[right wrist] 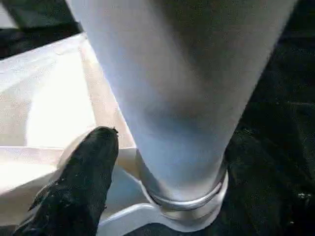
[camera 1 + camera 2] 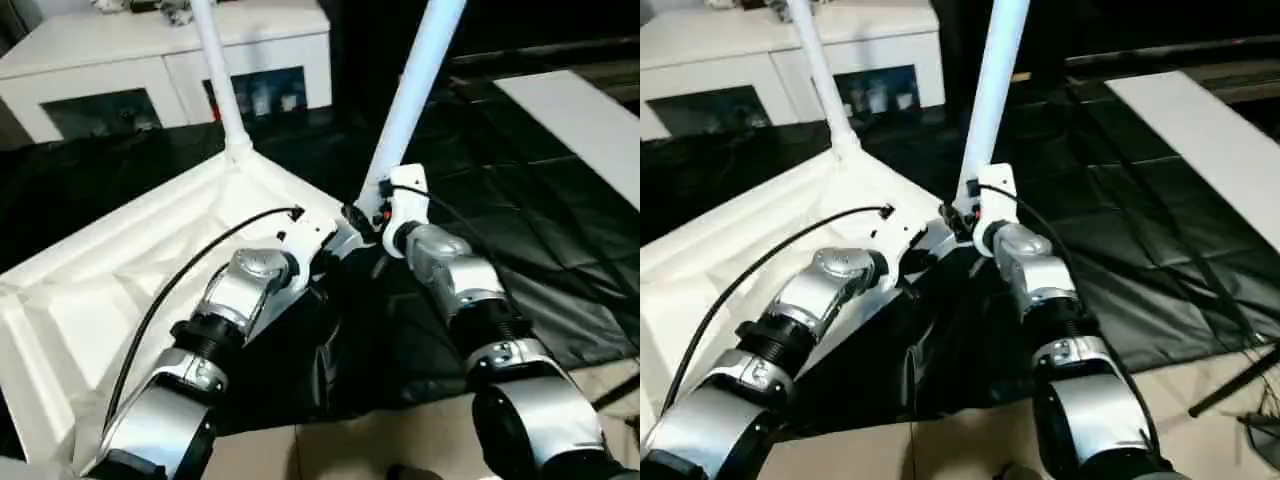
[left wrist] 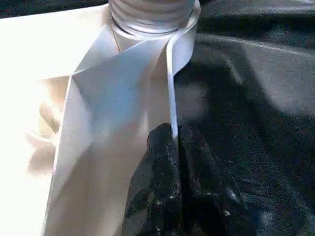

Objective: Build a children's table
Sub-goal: Rotate leg to tighten

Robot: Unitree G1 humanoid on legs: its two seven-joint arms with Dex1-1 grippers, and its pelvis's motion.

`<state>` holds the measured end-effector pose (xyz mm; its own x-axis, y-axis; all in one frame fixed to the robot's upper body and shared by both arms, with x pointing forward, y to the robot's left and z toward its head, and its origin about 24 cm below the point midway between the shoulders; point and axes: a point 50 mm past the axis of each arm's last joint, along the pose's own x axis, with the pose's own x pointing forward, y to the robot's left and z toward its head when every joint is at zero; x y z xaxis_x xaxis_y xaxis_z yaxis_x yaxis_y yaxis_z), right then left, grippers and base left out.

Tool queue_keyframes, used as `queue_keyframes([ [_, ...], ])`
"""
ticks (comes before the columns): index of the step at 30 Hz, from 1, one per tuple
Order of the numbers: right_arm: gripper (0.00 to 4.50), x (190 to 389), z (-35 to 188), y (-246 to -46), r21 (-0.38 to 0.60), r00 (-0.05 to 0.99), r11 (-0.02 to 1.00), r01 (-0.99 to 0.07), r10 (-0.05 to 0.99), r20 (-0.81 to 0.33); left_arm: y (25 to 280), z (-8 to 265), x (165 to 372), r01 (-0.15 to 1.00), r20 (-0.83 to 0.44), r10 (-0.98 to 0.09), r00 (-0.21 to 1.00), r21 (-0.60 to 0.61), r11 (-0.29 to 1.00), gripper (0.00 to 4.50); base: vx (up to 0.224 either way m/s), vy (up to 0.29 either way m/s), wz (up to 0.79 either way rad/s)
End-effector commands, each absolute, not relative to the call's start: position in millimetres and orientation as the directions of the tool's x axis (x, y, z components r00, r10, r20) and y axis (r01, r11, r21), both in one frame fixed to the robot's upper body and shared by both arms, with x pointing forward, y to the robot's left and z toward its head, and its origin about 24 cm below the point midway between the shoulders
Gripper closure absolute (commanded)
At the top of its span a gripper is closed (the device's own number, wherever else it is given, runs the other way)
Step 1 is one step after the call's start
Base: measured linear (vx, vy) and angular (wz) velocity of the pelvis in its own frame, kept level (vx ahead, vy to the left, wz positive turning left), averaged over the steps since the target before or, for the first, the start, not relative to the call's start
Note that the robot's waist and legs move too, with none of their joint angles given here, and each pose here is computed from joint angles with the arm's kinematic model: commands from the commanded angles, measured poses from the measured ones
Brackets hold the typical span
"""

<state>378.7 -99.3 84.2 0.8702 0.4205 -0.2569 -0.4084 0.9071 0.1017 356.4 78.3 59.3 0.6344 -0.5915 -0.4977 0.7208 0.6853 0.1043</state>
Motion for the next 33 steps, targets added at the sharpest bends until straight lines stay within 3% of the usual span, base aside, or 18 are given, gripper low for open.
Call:
queue_keyframes([
  [1, 1.35, 372.5, 73, -96.2, 0.141, 0.835, 0.891, -0.432, 0.455, -0.309, 88, 56, 357, 0.711, -0.529, -0.557, 0.641, 0.136, 0.69, 4.5, 0.067, -0.033, 0.01],
  [2, 1.66, 372.5, 73, -96.2, 0.141, 0.835, 0.891, -0.432, 0.455, -0.309, 88, 56, 357, 0.711, -0.529, -0.557, 0.641, 0.136, 0.69, 4.5, 0.067, -0.033, 0.01],
  [6, 1.76, 370.7, 69, -96.7, 0.126, 0.816, 0.882, -0.454, 0.468, -0.34, 87, 55, 356, 0.72, -0.532, -0.564, 0.632, 0.132, 0.682, 4.5, 0.015, -0.008, 0.0],
  [7, 2.05, 370.3, 69, -96.9, 0.121, 0.811, 0.88, -0.46, 0.471, -0.346, 87, 55, 356, 0.722, -0.534, -0.566, 0.629, 0.131, 0.679, 4.5, 0.0, 0.0, 0.0],
  [20, 2.49, 368.7, 73, -98.7, 0.099, 0.773, 0.838, -0.537, 0.535, -0.342, 87, 53, 351, 0.774, -0.54, -0.606, 0.584, 0.145, 0.616, 4.5, 0.0, 0.0, 0.0],
  [24, 2.5, 361.1, 78, -100.8, 0.065, 0.669, 0.729, -0.681, 0.657, -0.348, 91, 52, 341, 0.858, -0.552, -0.68, 0.483, 0.14, 0.495, 4.5, 0.0, 0.0, 0.0],
  [33, 2.51, 350.1, 85, -121.3, 0.041, 0.502, 0.563, -0.825, 0.765, -0.403, 119, 57, 321, 0.955, -0.602, -0.744, 0.29, 0.127, 0.269, 4.5, 0.0, 0.0, 0.0],
])
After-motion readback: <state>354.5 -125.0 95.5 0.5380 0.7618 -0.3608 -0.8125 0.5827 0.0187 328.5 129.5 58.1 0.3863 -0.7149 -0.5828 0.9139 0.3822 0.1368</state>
